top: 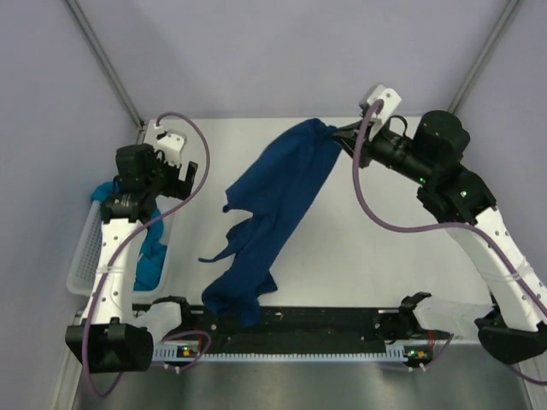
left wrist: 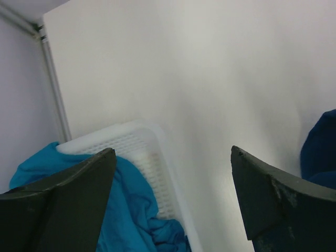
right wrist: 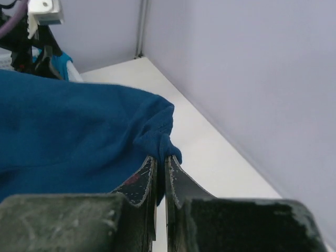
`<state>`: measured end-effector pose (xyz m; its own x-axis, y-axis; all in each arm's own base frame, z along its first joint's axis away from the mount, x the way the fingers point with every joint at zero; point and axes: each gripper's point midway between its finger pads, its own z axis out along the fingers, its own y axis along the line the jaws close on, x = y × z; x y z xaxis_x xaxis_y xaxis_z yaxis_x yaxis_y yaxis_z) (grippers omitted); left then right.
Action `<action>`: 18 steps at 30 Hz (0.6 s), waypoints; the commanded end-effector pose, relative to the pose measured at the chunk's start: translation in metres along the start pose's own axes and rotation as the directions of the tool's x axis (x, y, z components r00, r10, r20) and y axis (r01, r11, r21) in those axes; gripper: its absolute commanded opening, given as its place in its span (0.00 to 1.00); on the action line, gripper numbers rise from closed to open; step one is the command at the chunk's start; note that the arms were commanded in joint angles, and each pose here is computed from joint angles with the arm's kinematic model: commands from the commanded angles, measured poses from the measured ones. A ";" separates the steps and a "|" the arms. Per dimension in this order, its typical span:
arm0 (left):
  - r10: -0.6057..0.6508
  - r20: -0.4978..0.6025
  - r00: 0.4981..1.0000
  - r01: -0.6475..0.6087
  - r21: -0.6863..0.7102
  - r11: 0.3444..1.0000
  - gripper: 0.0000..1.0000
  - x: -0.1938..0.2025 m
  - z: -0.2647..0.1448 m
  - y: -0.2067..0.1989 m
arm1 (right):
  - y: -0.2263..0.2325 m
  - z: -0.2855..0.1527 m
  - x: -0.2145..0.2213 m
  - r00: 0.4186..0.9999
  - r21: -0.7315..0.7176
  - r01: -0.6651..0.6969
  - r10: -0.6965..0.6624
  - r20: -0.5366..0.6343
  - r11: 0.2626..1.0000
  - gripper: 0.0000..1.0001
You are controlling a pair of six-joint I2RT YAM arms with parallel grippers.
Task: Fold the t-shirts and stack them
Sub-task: Flatten out the tshirt
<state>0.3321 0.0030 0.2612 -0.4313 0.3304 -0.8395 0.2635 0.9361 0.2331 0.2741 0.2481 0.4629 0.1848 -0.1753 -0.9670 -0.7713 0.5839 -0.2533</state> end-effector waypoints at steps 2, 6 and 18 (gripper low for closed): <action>0.079 0.081 0.994 -0.098 0.262 0.960 0.88 -0.015 0.000 -0.062 | -0.017 -0.022 0.093 0.966 0.064 -0.232 0.237 -0.099 0.971 0.00; 0.230 0.037 0.972 -0.226 0.388 0.893 0.79 0.009 0.007 -0.119 | -0.049 -0.047 0.164 0.898 0.242 -0.396 0.429 -0.101 0.886 0.00; 0.671 0.080 0.737 -0.373 0.876 0.306 0.72 0.153 -0.074 -0.288 | -0.086 -0.077 0.271 0.770 0.591 -0.429 0.619 -0.157 0.683 0.00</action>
<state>0.1807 -0.1934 0.1190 -0.2113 0.8061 -0.5528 0.9643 0.2643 0.0169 0.3220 0.1075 0.2098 -0.4943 0.0455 -0.8681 -0.3540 0.9015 0.2488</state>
